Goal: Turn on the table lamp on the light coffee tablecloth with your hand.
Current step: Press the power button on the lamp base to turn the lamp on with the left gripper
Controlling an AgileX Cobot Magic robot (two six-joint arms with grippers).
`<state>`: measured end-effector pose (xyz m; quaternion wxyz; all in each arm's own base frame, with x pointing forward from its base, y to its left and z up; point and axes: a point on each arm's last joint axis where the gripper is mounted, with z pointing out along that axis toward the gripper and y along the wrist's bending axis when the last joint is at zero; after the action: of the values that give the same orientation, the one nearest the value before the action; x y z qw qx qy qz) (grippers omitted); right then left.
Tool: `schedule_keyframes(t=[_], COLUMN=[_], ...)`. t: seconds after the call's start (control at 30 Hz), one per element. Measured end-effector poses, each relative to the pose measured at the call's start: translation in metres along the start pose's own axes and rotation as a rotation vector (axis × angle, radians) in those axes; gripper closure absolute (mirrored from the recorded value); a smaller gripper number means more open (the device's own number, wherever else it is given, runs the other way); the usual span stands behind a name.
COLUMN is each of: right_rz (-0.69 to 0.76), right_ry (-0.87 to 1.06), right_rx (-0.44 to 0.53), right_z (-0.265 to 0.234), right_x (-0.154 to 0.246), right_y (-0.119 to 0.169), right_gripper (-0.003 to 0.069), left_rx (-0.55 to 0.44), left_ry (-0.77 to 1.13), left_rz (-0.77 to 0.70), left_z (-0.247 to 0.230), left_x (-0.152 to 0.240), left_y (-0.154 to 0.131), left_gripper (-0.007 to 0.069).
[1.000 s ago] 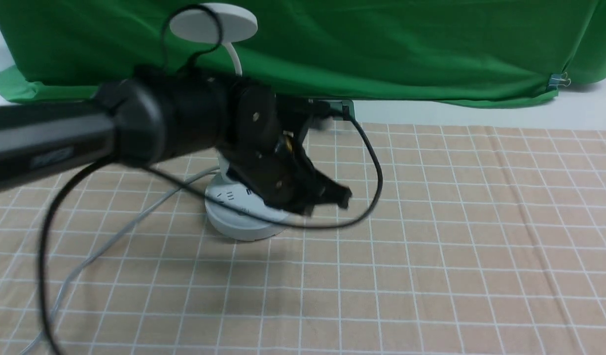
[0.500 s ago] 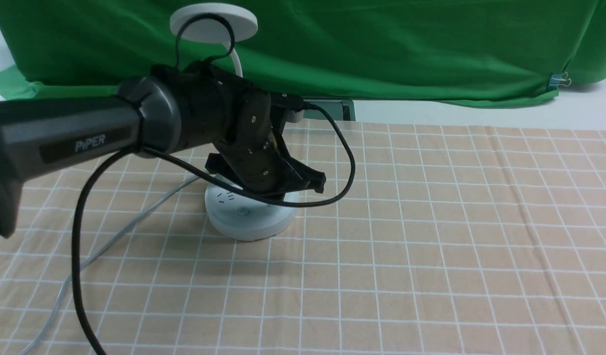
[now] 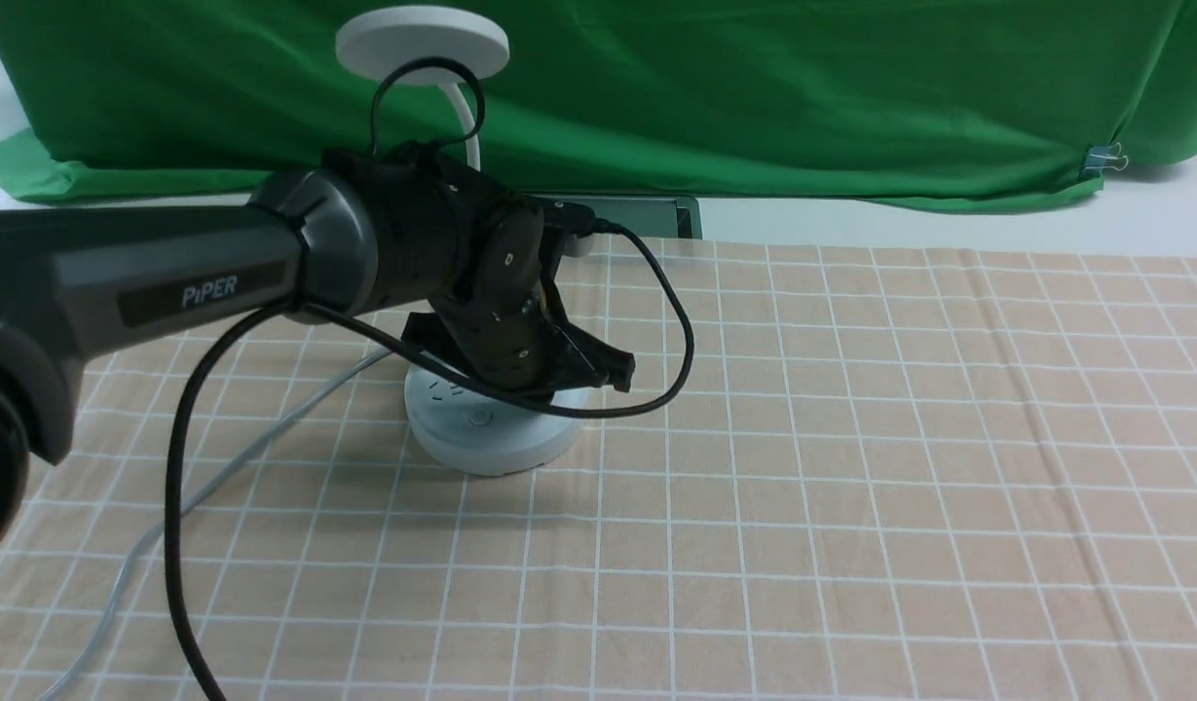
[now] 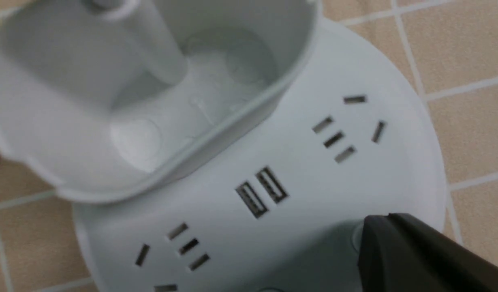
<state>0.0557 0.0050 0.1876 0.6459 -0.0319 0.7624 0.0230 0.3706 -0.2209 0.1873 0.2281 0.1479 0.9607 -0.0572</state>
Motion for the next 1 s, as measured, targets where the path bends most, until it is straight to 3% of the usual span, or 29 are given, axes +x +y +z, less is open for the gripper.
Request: schedule_keyframes(t=[1.0], right_rz=[0.000], right_ry=[0.000], right_rx=[0.000], right_z=[0.000], right_x=[0.000], right_y=[0.000], right_gripper=[0.0421], left_rx=[0.009], left_ry=[0.047], left_rz=[-0.050], left_z=[0.010], left_x=[0.003], left_y=[-0.002], left_gripper=[0.0626])
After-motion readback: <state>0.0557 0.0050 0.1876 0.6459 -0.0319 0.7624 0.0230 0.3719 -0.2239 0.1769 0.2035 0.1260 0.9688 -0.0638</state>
